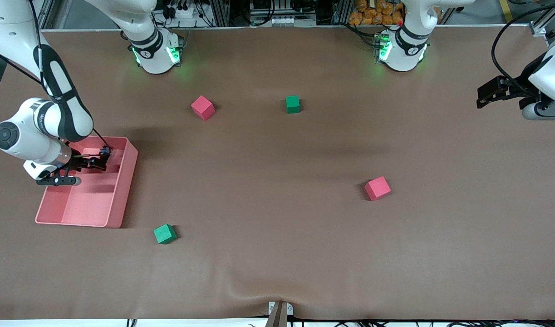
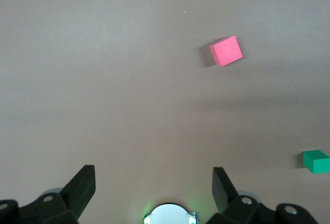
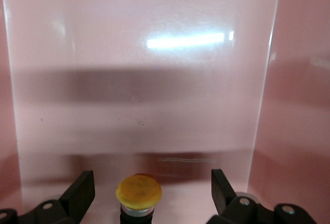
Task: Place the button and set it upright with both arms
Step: 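Close the right gripper around the button's blue base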
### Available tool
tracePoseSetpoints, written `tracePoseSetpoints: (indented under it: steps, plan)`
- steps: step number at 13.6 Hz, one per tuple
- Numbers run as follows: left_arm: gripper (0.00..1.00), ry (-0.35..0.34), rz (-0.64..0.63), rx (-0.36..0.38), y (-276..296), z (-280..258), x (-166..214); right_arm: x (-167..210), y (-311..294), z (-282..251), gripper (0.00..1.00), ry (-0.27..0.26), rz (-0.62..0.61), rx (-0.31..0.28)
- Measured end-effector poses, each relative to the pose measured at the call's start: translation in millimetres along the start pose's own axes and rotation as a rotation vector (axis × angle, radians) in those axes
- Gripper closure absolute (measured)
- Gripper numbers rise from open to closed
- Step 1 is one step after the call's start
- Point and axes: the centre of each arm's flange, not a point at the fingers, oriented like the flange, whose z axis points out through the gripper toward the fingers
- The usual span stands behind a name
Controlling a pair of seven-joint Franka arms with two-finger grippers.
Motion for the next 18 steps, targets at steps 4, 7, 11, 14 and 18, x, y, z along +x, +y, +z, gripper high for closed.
tracePoseSetpoints:
  steps: [4, 7, 11, 14, 18]
  plan:
    - [0.0, 0.0, 0.0, 0.0, -0.2, 0.0, 0.0, 2.7, -0.8, -2.7, 0.0, 0.016, -0.035, -0.004]
    - [0.0, 0.0, -0.001, 0.0, -0.3, 0.0, 0.0, 5.5, -9.4, -3.5, 0.0, 0.017, -0.069, -0.002]
    - [0.0, 0.0, -0.001, 0.0, -0.5, 0.0, 0.0, 7.8, -17.2, -3.7, 0.0, 0.018, -0.085, -0.001]
    - [0.0, 0.002, -0.002, 0.0, -1.1, -0.1, 0.2, 6.3, -12.8, -3.1, 0.0, 0.017, -0.077, -0.002]
    - [0.0, 0.009, -0.003, 0.0, -1.3, -0.2, 1.5, -6.0, -6.8, 7.8, 0.0, -0.011, -0.059, 0.007]
